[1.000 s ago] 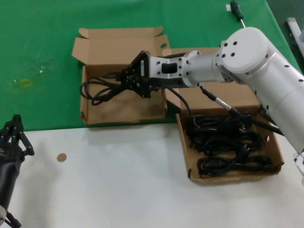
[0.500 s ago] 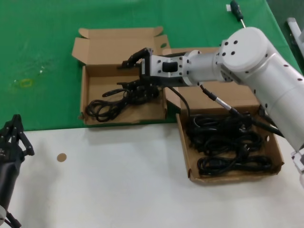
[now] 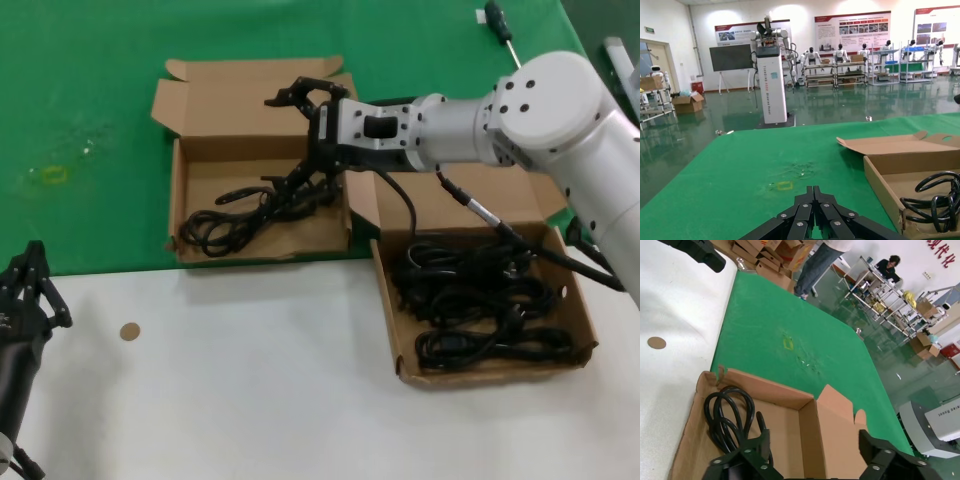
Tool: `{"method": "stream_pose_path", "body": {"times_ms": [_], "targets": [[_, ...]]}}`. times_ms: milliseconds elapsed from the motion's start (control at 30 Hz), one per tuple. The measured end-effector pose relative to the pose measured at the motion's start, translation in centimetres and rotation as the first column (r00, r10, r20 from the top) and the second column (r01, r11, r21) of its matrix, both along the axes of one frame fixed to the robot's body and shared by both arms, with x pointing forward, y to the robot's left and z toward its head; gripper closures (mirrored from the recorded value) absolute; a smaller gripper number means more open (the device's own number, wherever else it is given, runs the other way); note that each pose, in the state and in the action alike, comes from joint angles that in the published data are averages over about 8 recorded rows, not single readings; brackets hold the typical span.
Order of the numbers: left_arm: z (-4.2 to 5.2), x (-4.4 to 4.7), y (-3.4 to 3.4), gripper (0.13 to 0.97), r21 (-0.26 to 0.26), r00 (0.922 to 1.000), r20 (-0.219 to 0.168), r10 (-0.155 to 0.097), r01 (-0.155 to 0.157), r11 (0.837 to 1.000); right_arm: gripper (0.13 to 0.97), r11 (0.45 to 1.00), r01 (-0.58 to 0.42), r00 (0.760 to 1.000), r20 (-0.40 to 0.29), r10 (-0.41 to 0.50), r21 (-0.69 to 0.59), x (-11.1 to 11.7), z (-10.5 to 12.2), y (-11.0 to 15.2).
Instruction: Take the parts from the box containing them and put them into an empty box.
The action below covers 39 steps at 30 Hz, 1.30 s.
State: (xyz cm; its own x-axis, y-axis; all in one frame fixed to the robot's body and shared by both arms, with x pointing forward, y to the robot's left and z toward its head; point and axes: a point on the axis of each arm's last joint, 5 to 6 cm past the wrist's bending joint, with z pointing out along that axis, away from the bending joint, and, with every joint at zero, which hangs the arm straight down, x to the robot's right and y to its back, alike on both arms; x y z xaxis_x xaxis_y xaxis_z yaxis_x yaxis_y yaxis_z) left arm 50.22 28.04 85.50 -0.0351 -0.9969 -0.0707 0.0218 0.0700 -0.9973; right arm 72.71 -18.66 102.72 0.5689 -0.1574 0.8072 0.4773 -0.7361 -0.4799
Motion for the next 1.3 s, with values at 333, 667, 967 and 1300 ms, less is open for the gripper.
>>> {"method": "stream_pose_path", "body": {"times_ms": [333,667,967,1300], "targets": [[0.00,0.00,0.00,0.934,0.000,1.0000,0.000,0.000,0.000,1.000,0.386,0.999,0.012,1.000,-0.001,-0.012,0.033,-0.4,-0.6,-0.1],[0.00,0.00,0.00,0.852,0.000,1.0000,0.000,0.000,0.000,1.000,0.243,0.983,0.069,0.998,-0.018,-0.067,0.171,-1.9,-3.5,-0.3],[0.00,0.00,0.00,0.757,0.000,1.0000,0.000,0.000,0.000,1.000,0.151,0.940,0.145,0.989,-0.049,-0.136,0.311,-3.9,-6.4,-0.8],[0.00,0.00,0.00,0.536,0.000,1.0000,0.000,0.000,0.000,1.000,0.130,0.860,0.242,0.970,-0.099,-0.221,0.449,-6.4,-9.2,-1.8]]}}
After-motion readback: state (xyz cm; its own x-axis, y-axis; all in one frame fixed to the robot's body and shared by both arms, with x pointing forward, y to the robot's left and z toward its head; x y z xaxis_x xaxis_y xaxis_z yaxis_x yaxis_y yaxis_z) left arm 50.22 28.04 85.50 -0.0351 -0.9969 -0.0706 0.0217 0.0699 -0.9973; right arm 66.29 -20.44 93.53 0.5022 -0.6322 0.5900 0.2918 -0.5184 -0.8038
